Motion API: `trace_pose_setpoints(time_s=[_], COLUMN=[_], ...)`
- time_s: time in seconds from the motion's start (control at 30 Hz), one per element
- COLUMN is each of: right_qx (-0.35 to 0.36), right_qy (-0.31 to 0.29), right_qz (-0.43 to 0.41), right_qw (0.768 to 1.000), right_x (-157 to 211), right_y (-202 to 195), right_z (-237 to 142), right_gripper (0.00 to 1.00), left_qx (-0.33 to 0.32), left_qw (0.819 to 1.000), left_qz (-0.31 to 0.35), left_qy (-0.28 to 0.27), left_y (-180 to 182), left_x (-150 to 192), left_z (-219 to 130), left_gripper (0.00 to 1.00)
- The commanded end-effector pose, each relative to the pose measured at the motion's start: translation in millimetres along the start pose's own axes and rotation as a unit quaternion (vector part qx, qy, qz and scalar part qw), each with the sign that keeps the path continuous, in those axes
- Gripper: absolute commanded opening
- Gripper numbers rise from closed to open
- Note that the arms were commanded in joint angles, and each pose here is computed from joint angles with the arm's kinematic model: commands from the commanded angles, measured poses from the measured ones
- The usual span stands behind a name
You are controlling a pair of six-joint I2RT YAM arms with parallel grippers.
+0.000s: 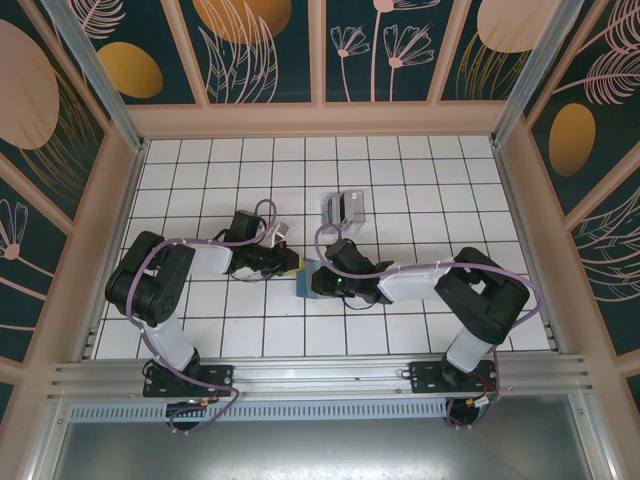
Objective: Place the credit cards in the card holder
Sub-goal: Flip over the card slot in the card holder.
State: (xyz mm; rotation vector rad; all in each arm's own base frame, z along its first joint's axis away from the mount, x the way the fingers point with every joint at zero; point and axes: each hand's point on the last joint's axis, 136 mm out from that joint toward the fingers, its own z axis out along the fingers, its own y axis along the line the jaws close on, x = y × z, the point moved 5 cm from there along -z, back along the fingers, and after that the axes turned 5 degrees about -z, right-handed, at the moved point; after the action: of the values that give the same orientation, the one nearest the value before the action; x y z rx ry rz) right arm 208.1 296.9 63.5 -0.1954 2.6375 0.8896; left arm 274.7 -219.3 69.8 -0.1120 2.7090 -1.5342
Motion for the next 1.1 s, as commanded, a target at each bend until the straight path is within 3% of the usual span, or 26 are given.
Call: trace_pose_setpoints(time_s=[0.0,0.3,0.67,0.8,1.07], right_qx=[-0.025,-0.06,-0.085,-0.087,-0.055], right_qy=[0.03,0.023,-0.011,-0.025,-0.057], right_qz=[-0.006,-0.019,-0.016,0.0,-0.015], right_qw=[0.999,0.998,0.996,0.996,0.997], right_x=[14.3,14.3,13.1,11.5,-0.2], right_y=[0.6,8.3,4.9,-2.2,-1.7], right_z=[1.6,-1.7,-13.0,-18.5,-44.3], right_gripper=[0.23,0.23,0.29,0.36,0.5], left_qx=[0.013,0.003,0.001,0.003,0.002], left_qw=[1.0,1.0,1.0,1.0,1.0], left_qz=[0.016,0.011,0.018,0.02,0.017], left_qy=[-0.005,-0.003,0.001,0.0,0.001], left_y=[-7.6,-2.9,-6.4,-9.0,-7.0], left_x=[-8.1,-10.1,-8.8,-9.0,-5.9], left_z=[2.2,8.1,13.8,12.4,11.6], left_gripper=[0.05,0.09,0.24,0.28,0.22])
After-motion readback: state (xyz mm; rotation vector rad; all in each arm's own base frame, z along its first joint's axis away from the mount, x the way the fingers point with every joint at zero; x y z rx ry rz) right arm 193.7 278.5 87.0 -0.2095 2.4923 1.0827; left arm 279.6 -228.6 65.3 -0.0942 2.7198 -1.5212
